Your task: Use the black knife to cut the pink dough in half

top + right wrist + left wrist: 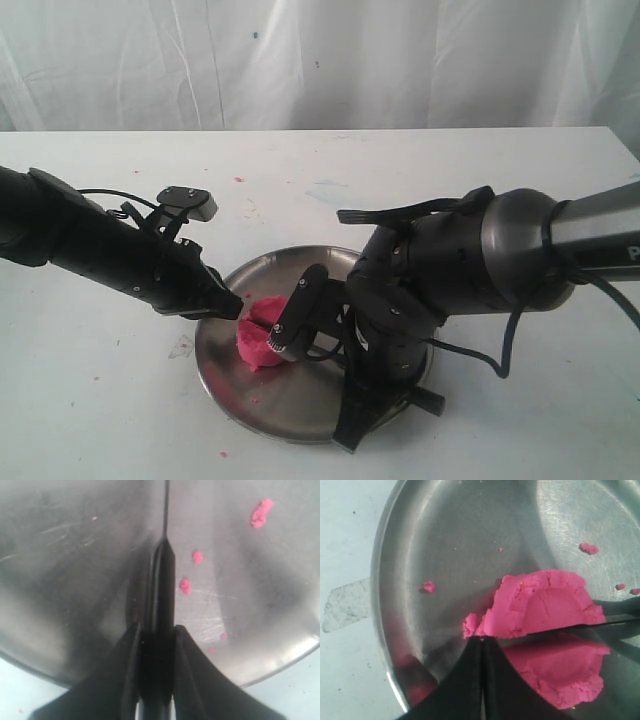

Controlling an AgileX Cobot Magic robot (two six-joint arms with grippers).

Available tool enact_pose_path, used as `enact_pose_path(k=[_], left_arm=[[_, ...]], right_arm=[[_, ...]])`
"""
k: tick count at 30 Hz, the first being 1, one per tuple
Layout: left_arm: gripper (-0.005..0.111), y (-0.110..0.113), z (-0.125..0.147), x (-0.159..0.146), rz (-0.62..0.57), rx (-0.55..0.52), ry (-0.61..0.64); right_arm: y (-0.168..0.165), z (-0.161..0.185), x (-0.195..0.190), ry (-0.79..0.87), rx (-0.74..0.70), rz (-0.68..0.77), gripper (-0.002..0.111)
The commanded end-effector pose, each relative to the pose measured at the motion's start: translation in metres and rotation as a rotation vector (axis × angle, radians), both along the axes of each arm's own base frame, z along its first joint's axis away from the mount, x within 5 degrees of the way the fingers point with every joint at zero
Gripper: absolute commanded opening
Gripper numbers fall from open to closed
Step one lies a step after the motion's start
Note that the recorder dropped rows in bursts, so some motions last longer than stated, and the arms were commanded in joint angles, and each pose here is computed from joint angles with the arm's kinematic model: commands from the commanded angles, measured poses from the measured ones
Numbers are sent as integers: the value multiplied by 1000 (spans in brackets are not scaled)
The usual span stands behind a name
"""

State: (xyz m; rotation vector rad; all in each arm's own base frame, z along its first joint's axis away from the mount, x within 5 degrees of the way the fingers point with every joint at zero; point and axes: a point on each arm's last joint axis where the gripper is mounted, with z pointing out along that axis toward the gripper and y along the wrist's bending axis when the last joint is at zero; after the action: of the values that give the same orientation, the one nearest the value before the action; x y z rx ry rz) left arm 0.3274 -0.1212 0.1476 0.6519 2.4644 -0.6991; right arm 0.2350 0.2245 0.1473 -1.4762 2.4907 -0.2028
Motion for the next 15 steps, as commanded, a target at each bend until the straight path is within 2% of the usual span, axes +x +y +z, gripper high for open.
enact_pose_path(k=[1, 6, 12, 15], left_arm=[[0, -3, 2, -3, -13, -14, 3], [0, -3, 8, -4, -10, -15, -15], [0, -1, 41, -9, -11, -30, -103], [0, 1, 55, -15, -6, -29, -108]], right_arm=[[0, 2, 3, -22, 2, 8, 5], [1, 2, 2, -20, 14, 2, 5], [2, 2, 1, -8, 30, -15, 5], [3, 2, 0, -3, 32, -19, 5]])
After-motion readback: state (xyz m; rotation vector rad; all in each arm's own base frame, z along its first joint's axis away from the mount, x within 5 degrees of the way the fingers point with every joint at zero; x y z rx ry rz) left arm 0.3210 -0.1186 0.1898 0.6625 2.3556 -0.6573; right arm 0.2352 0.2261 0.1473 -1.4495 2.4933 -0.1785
